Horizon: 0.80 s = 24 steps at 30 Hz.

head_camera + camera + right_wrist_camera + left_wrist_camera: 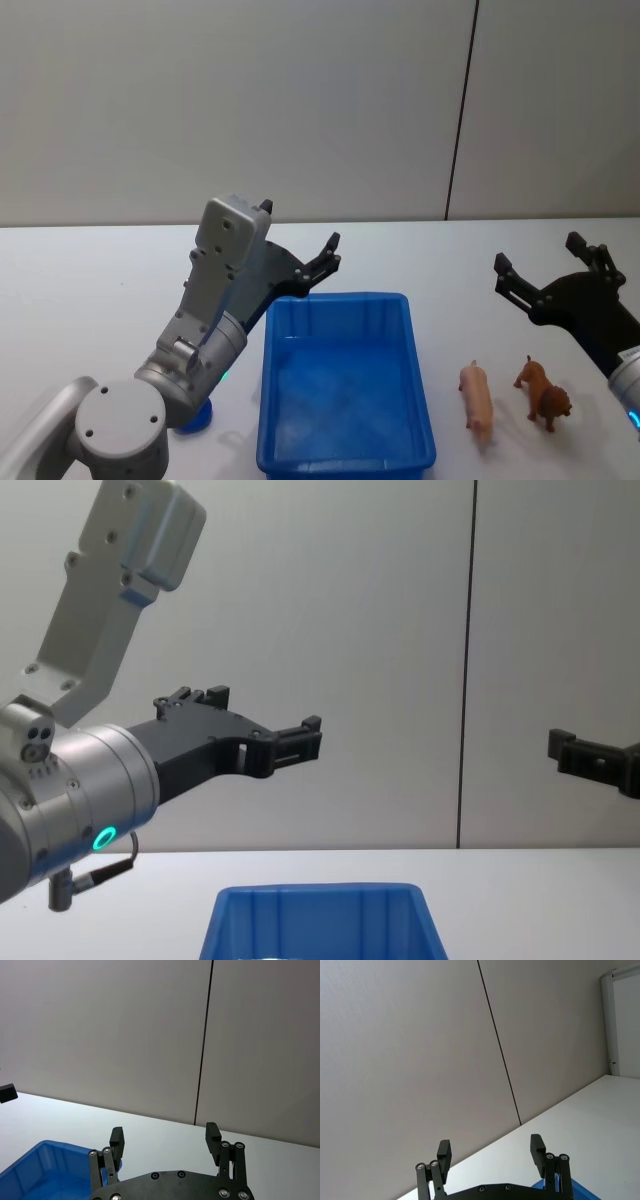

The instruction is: Pick up the two dolls from the table and place them into the box.

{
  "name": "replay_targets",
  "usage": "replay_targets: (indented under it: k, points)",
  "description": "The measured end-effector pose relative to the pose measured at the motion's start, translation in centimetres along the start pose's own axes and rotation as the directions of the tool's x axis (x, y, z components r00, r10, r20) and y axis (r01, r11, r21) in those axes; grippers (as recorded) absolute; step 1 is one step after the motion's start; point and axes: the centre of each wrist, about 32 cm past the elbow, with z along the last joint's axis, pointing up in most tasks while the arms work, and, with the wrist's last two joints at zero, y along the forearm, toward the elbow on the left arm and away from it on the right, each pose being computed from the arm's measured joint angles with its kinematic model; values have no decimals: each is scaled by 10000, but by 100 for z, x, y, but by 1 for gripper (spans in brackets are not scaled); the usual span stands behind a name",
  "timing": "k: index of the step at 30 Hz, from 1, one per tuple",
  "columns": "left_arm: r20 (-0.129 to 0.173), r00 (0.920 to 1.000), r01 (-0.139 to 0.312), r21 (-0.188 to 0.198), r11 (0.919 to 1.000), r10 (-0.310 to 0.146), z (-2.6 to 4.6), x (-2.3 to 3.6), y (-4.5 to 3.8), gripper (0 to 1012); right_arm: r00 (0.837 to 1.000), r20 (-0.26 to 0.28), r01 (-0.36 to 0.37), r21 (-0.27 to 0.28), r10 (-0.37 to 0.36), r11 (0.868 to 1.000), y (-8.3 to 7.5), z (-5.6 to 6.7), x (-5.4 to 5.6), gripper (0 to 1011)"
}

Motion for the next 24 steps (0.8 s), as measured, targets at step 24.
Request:
replay_targets:
  k: [24]
  points:
    - [0, 10000, -1, 1, 10000, 1, 0, 0, 0, 1001, 10000, 11, -1, -19, 2, 10000, 0, -5, 13, 1001]
